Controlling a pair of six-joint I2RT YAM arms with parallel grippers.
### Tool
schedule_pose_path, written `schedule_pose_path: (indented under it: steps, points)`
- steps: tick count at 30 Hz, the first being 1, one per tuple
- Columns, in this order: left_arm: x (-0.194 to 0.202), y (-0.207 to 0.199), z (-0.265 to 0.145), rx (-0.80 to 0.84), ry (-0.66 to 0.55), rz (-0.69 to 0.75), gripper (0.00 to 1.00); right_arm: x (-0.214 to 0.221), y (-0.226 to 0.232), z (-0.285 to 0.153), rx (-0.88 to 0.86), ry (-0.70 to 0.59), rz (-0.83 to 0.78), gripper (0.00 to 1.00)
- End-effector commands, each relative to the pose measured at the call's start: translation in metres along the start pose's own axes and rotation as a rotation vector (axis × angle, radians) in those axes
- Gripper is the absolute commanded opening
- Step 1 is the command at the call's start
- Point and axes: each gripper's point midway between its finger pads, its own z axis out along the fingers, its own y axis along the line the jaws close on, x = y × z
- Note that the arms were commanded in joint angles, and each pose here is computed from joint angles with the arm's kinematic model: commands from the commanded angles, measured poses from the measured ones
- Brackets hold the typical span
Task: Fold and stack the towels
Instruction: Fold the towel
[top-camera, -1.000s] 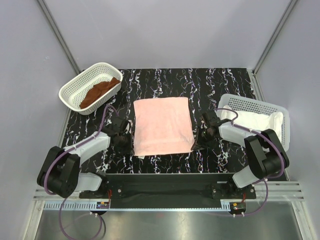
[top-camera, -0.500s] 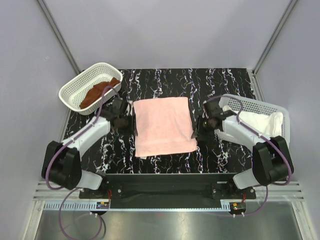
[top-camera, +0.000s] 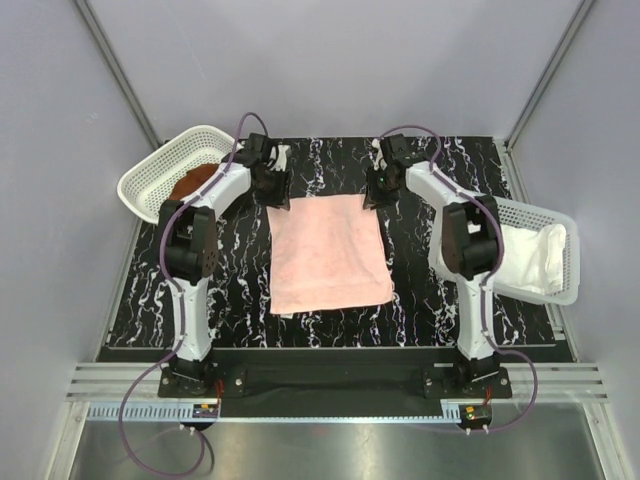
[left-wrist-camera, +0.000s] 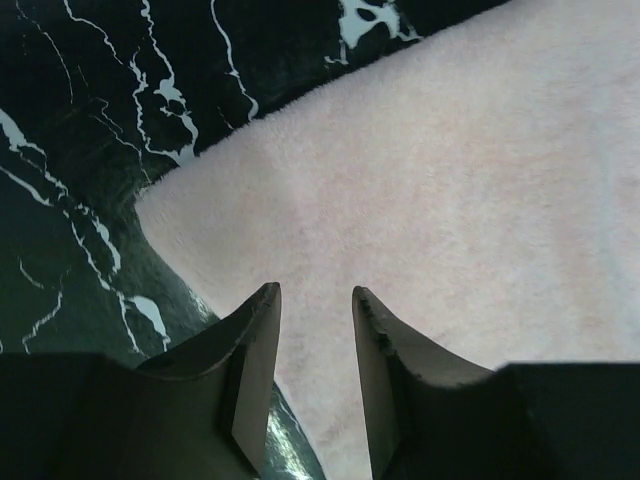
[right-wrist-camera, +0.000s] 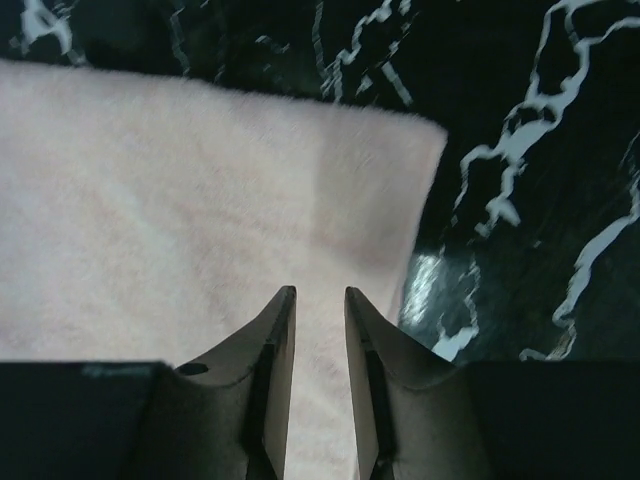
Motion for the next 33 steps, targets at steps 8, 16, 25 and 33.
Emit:
schedule_pose_path:
  steps: [8,16,25,33]
  points:
    - [-0.007,0.067,0.034,-0.115,0.071,0.012,0.41,-0.020,-0.062,0.045,0.024,0.046,-0.011,0.33]
    - [-0.032,0.064,0.014,-0.061,-0.016,0.182,0.52,-0.047,-0.043,0.030,-0.094,-0.027,-0.165,0.38]
    - [-0.040,0.072,0.015,-0.024,-0.017,0.295,0.56,-0.055,-0.035,0.055,-0.243,-0.004,-0.202,0.46]
    - [-0.035,0.078,0.025,0.071,-0.009,0.363,0.57,-0.061,-0.026,0.054,-0.385,-0.011,-0.204,0.46]
